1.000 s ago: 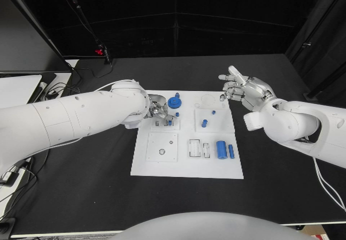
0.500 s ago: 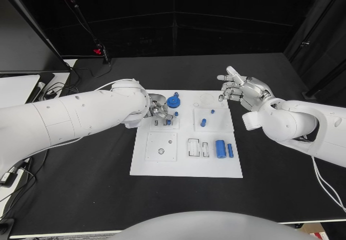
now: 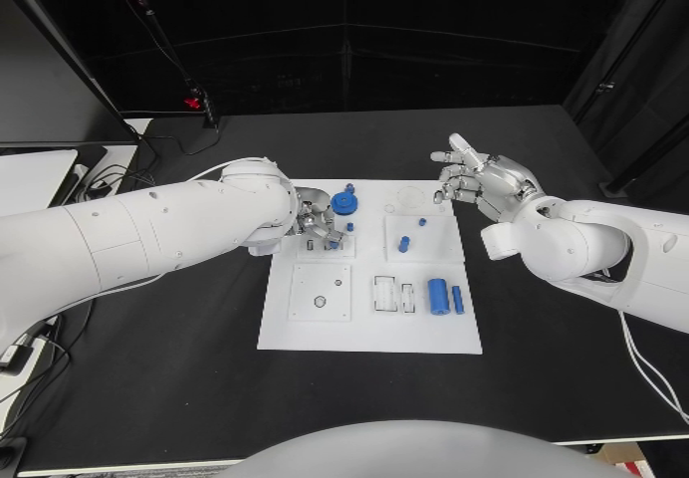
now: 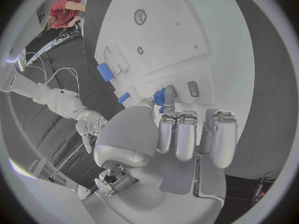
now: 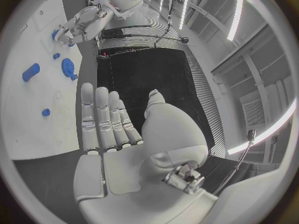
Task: Assemble the parts on the task board
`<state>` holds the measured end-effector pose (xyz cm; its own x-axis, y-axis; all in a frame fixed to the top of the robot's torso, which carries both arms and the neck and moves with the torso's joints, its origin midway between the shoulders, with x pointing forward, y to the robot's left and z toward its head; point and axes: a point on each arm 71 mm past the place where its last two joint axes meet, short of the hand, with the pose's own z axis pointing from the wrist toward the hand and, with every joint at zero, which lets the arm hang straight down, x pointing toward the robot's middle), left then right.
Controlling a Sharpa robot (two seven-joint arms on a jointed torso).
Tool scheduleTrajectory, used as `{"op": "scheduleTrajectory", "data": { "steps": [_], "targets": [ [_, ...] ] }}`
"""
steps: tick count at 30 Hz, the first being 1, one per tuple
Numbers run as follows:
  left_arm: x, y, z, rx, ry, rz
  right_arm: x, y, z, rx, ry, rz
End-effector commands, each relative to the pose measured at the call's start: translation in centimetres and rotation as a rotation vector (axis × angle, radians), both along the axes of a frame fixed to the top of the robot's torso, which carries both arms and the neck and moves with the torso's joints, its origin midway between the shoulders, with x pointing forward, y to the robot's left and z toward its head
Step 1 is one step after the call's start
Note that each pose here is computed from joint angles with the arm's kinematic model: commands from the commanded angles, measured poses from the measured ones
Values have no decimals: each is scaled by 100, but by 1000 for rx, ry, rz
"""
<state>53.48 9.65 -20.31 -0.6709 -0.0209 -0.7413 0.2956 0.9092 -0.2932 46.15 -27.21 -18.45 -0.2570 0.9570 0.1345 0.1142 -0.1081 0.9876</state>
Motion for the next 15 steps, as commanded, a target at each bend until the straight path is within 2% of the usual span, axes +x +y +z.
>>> {"op": "scheduleTrajectory", "data": {
  "steps": [1, 15],
  "targets": [
    [-4, -16, 5, -8, 5, -11, 0, 5, 2, 2, 1, 1],
    [8, -13, 19, -29, -12, -10, -4, -15, -30, -3, 15, -4]
  ]
}}
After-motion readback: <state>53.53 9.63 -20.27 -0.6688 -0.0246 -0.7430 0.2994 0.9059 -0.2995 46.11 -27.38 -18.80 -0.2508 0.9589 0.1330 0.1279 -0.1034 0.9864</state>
